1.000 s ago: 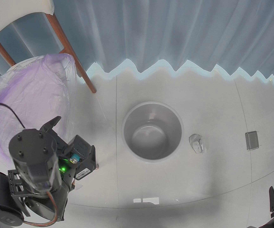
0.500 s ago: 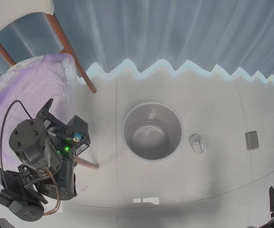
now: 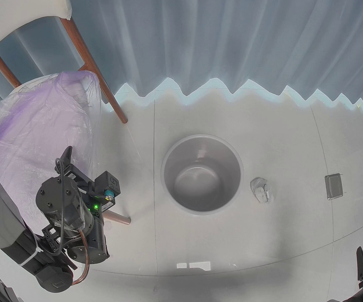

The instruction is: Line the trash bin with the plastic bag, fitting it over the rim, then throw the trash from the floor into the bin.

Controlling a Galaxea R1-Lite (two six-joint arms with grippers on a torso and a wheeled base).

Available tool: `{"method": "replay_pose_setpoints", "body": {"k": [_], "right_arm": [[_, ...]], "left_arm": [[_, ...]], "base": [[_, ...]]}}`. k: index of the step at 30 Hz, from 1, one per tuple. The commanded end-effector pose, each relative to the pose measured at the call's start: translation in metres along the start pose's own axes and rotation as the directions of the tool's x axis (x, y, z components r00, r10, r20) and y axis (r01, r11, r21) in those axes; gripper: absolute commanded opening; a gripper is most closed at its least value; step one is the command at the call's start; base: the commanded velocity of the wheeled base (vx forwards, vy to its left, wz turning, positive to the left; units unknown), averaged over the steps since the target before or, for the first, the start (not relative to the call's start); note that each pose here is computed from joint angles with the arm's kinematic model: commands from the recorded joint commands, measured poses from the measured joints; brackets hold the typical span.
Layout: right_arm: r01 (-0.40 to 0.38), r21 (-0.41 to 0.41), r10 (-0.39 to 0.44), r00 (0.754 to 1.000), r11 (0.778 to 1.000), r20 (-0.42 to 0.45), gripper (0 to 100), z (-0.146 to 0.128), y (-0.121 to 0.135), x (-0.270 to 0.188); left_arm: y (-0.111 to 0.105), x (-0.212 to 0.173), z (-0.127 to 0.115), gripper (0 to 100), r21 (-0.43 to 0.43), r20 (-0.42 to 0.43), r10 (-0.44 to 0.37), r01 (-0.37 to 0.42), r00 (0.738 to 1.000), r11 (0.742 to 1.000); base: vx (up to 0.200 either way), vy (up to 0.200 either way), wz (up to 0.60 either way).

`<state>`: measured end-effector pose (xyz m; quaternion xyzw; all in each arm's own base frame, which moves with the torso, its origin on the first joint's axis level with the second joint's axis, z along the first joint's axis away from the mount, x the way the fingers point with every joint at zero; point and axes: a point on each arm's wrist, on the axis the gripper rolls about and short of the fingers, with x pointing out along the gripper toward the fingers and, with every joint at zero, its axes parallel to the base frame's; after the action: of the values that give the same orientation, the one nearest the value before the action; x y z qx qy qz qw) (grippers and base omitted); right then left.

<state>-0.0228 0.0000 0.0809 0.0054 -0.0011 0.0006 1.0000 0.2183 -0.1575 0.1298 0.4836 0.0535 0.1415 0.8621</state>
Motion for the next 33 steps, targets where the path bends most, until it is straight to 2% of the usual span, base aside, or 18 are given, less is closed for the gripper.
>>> {"method": "replay_pose_setpoints", "body": {"k": [1,3,4,9,12,16,19,26,29,33], "right_arm": [[0.0,0.0,0.0,1.0,1.0,0.001,100,-0.005,0.0,0.0],[0.0,0.0,0.0,1.0,1.0,0.001,100,-0.005,0.0,0.0],[0.0,0.0,0.0,1.0,1.0,0.001,100,-0.005,0.0,0.0],[0.0,0.0,0.0,1.0,1.0,0.001,100,-0.005,0.0,0.0],[0.0,0.0,0.0,1.0,1.0,0.001,100,-0.005,0.0,0.0],[0.0,0.0,0.0,1.0,1.0,0.001,100,-0.005,0.0,0.0],[0.0,0.0,0.0,1.0,1.0,0.001,100,-0.005,0.0,0.0],[0.0,0.0,0.0,1.0,1.0,0.001,100,-0.005,0.0,0.0],[0.0,0.0,0.0,1.0,1.0,0.001,100,-0.005,0.0,0.0],[0.0,0.0,0.0,1.0,1.0,0.001,100,-0.005,0.0,0.0]], "left_arm": [[-0.003,0.002,-0.002,100,0.013,-0.008,-0.004,0.004,1.0,1.0],[-0.003,0.001,-0.002,100,0.013,-0.008,-0.004,0.004,1.0,1.0],[-0.003,0.001,-0.002,0,0.011,-0.008,-0.004,0.004,1.0,1.0],[0.002,0.0,0.002,0,-0.008,0.006,0.006,-0.006,1.0,1.0],[0.018,-0.003,0.003,0,0.022,0.014,0.033,-0.033,0.999,0.999],[0.027,-0.005,0.004,0,0.009,0.037,0.042,-0.042,0.998,0.999],[0.035,-0.01,0.005,0,-0.019,0.095,0.03,-0.029,0.995,0.999],[0.045,-0.022,0.006,0,-0.078,0.133,0.03,-0.02,0.991,0.997],[0.049,-0.026,0.011,0,-0.137,0.159,0.032,-0.01,0.987,0.99],[0.057,-0.041,0.009,0,-0.139,0.196,0.008,0.019,0.981,0.99]], "base": [[0.0,0.0,0.0],[0.0,0.0,0.0],[0.0,0.0,0.0],[0.0,0.0,0.0],[0.0,0.0,0.0],[0.0,0.0,0.0],[0.0,0.0,0.0],[0.0,0.0,0.0],[0.0,0.0,0.0],[0.0,0.0,0.0]]}}
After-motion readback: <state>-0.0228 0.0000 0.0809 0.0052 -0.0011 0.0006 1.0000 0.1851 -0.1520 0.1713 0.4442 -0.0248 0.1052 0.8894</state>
